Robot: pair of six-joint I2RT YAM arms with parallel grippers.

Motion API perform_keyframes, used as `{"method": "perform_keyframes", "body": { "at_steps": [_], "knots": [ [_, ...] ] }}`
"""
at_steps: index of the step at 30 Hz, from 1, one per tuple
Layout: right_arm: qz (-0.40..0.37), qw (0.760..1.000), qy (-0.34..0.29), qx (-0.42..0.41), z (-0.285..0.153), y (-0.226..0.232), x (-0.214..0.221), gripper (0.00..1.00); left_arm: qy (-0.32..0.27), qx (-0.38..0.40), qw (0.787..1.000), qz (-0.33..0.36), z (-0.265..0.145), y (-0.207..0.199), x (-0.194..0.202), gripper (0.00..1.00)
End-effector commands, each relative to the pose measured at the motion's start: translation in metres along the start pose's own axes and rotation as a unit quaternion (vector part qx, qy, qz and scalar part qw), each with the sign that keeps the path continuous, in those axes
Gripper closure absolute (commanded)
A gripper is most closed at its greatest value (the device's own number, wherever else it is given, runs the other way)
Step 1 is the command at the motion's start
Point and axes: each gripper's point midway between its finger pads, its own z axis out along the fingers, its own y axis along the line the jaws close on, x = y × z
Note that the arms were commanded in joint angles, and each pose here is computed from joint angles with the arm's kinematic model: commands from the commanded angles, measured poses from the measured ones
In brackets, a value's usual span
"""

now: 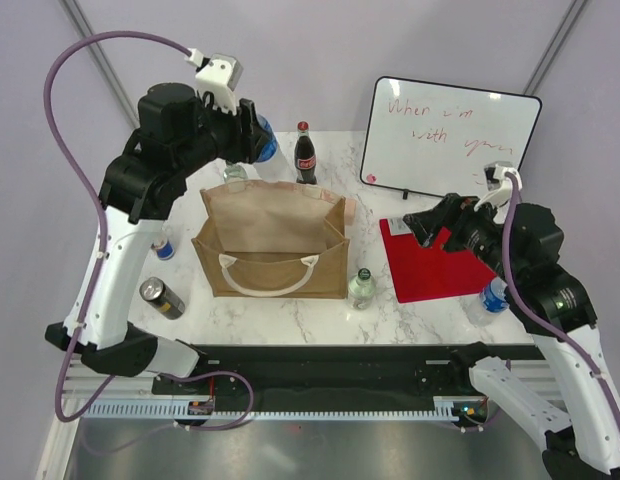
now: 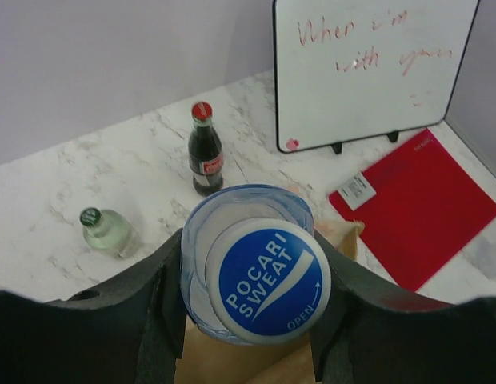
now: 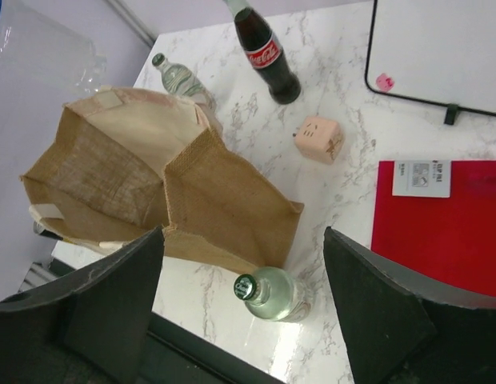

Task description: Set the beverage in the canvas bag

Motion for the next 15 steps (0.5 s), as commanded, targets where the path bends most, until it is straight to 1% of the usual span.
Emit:
{"method": "perform_keyframes", "body": {
  "at_steps": [1,3,4,5,7,8,10,11,12,15],
  "knots": [
    [0.028,0.996,0.064,-0.056,0.026,0.020,0.016,0.17,-0.031,0.068,0.997,-0.037,-0.030,-0.029,-0.010,0.98],
    [0.036,0.994,0.081,-0.059,0.040,0.022,0.021,0.20,-0.014,0.080,0.996,-0.046,-0.029,-0.033,0.005,0.98],
    [0.036,0.995,0.077,-0.059,0.044,0.023,0.019,0.23,-0.004,0.087,0.995,-0.049,-0.027,-0.036,0.012,0.98],
    [0.037,0.995,0.077,-0.060,0.048,0.024,0.018,0.24,0.013,0.095,0.994,-0.053,-0.021,-0.039,0.026,0.98],
    [0.039,0.993,0.087,-0.071,0.060,0.034,0.023,0.27,0.012,0.109,0.992,-0.058,-0.017,-0.045,0.031,0.98],
    [0.035,0.993,0.084,-0.074,0.063,0.040,0.020,0.28,0.025,0.113,0.991,-0.061,-0.011,-0.047,0.044,0.98],
    [0.026,0.990,0.104,-0.089,0.074,0.057,0.031,0.30,0.007,0.116,0.991,-0.067,-0.006,-0.048,0.042,0.98],
    [0.018,0.992,0.098,-0.083,0.077,0.060,0.027,0.30,0.015,0.117,0.991,-0.071,0.001,-0.048,0.054,0.98],
    [0.010,0.990,0.110,-0.087,0.082,0.067,0.035,0.30,0.011,0.120,0.990,-0.075,0.003,-0.050,0.055,0.98],
    [-0.008,0.991,0.113,-0.074,0.091,0.070,0.041,0.33,0.008,0.124,0.989,-0.081,0.018,-0.052,0.064,0.98]
  ]
}}
